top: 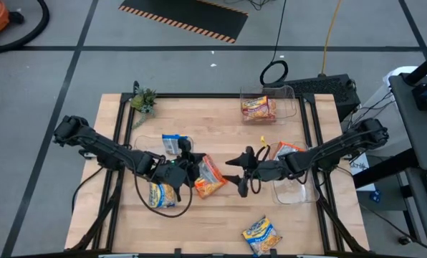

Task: Sort Maruchan noodles
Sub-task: Put the bottom orange noodle pack into the bottom right transparent bin, then put the top blue noodle pack into the bottom left transparent bin

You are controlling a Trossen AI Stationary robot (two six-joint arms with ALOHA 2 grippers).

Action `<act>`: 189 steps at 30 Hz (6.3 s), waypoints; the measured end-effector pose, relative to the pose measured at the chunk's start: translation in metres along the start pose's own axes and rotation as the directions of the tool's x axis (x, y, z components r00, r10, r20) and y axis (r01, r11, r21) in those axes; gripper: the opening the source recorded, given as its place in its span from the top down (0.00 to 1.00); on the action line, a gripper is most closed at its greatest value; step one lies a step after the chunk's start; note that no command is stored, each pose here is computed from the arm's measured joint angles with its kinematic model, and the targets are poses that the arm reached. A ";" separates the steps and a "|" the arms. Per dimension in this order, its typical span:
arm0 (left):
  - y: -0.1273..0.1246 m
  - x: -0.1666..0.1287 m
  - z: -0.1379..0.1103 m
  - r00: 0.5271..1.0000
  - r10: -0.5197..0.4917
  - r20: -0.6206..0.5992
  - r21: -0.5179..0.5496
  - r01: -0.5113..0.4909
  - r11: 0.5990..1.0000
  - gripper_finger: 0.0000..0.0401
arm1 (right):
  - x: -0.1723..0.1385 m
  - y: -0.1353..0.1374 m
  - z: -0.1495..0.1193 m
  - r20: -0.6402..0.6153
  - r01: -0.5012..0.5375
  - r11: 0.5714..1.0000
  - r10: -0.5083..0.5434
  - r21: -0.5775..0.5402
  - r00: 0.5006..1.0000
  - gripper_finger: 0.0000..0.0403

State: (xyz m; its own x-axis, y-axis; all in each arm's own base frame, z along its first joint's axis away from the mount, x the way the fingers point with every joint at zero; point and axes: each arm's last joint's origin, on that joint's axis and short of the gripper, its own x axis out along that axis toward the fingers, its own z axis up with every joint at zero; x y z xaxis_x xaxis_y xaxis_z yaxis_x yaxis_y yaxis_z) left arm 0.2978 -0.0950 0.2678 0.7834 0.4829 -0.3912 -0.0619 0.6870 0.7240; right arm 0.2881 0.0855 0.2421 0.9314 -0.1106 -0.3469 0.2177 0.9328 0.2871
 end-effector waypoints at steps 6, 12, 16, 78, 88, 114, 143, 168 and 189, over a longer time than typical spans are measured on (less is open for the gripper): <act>0.000 0.000 0.000 1.000 0.001 0.000 -0.012 -0.001 1.000 0.99 | 0.013 0.006 -0.002 0.078 -0.040 0.998 0.036 0.045 0.996 0.34; 0.002 0.002 -0.001 1.000 0.006 -0.010 -0.011 -0.006 1.000 0.99 | 0.032 0.017 0.001 0.122 -0.055 0.998 0.052 0.017 0.991 0.34; 0.004 0.004 -0.002 1.000 0.011 -0.015 -0.017 -0.011 1.000 0.99 | 0.038 0.022 0.009 0.113 0.006 1.000 -0.006 -0.003 0.994 0.34; -0.005 -0.065 0.030 0.960 -0.007 0.279 -0.292 0.092 0.952 0.52 | 0.009 0.003 0.025 -0.088 0.034 0.958 -0.062 -0.285 0.994 0.73; 0.017 -0.116 0.020 0.939 -0.031 0.341 -0.384 0.169 0.908 0.48 | -0.041 0.000 0.028 -0.233 0.032 0.987 -0.068 -0.157 0.970 0.73; 0.020 -0.121 0.016 0.934 -0.069 0.351 -0.617 0.286 0.733 0.48 | -0.184 -0.036 0.014 -0.634 0.141 0.974 0.003 0.177 0.773 0.72; 0.027 -0.121 0.025 0.903 -0.060 0.425 -0.501 0.290 0.815 0.48 | -0.170 -0.062 -0.042 -0.760 0.427 0.903 -0.317 -0.058 0.567 0.58; 0.011 -0.130 0.013 0.918 -0.157 0.365 -0.593 0.359 0.720 0.48 | -0.141 -0.007 0.028 -0.006 0.045 0.989 -0.046 -0.143 0.999 0.59; -0.069 -0.151 -0.051 0.655 -0.742 -0.141 -0.851 0.303 0.429 0.48 | -0.134 -0.005 0.019 0.007 -0.091 0.980 0.094 -0.177 0.996 0.59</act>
State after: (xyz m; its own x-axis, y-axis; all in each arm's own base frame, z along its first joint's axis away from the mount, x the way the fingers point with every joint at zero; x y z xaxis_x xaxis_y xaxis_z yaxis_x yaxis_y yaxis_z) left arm 0.1520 -0.1876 0.2476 0.4718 -0.1168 -0.8739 -0.3154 0.9032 -0.2910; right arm 0.1680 0.0893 0.3040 0.9498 -0.0248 -0.3118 0.0768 0.9849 0.1554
